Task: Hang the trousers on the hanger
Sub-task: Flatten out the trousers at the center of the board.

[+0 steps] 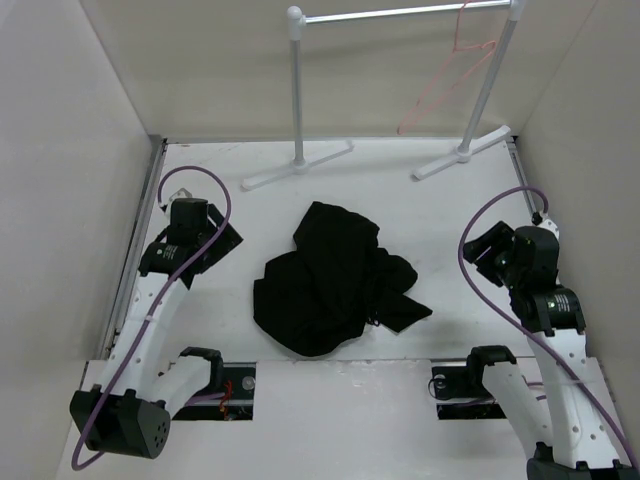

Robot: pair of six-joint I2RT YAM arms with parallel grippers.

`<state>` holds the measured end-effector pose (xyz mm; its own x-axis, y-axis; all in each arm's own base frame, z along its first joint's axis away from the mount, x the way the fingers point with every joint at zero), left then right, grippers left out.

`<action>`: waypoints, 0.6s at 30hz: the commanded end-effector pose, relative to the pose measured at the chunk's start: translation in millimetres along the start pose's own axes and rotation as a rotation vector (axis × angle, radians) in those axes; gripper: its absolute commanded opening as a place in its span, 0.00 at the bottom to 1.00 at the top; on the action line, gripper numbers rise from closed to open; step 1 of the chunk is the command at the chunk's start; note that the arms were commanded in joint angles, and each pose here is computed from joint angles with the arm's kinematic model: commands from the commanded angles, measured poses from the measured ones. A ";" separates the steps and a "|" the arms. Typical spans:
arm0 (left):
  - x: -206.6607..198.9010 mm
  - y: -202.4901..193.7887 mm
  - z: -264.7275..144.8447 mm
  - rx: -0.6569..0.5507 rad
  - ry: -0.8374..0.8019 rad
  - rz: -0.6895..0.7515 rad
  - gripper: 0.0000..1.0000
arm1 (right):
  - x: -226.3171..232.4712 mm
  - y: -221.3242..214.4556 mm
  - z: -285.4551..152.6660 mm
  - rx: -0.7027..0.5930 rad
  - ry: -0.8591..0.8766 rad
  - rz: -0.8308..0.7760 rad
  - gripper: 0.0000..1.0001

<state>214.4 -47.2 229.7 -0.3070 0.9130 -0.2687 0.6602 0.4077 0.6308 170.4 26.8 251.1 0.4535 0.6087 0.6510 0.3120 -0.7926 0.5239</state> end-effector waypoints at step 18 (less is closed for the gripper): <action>-77.7 -3.8 14.0 0.037 -0.240 0.168 0.49 | 71.3 -70.9 3.8 0.371 0.294 -0.214 0.22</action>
<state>228.9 -98.2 220.8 -0.1152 0.9487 -0.2945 0.7435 0.2790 0.6077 175.0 94.6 242.1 0.2490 0.7081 0.6608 0.6164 -0.6421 0.4558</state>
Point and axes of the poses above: each gripper's point midway between its finger pads, its own z axis out along the fingers, its own x axis along the line the jaws close on, y = z × x, the point moved 7 cm from there along -z, back along the fingers, and after that the axes turned 13 degrees about z, right-handed, at the moved point
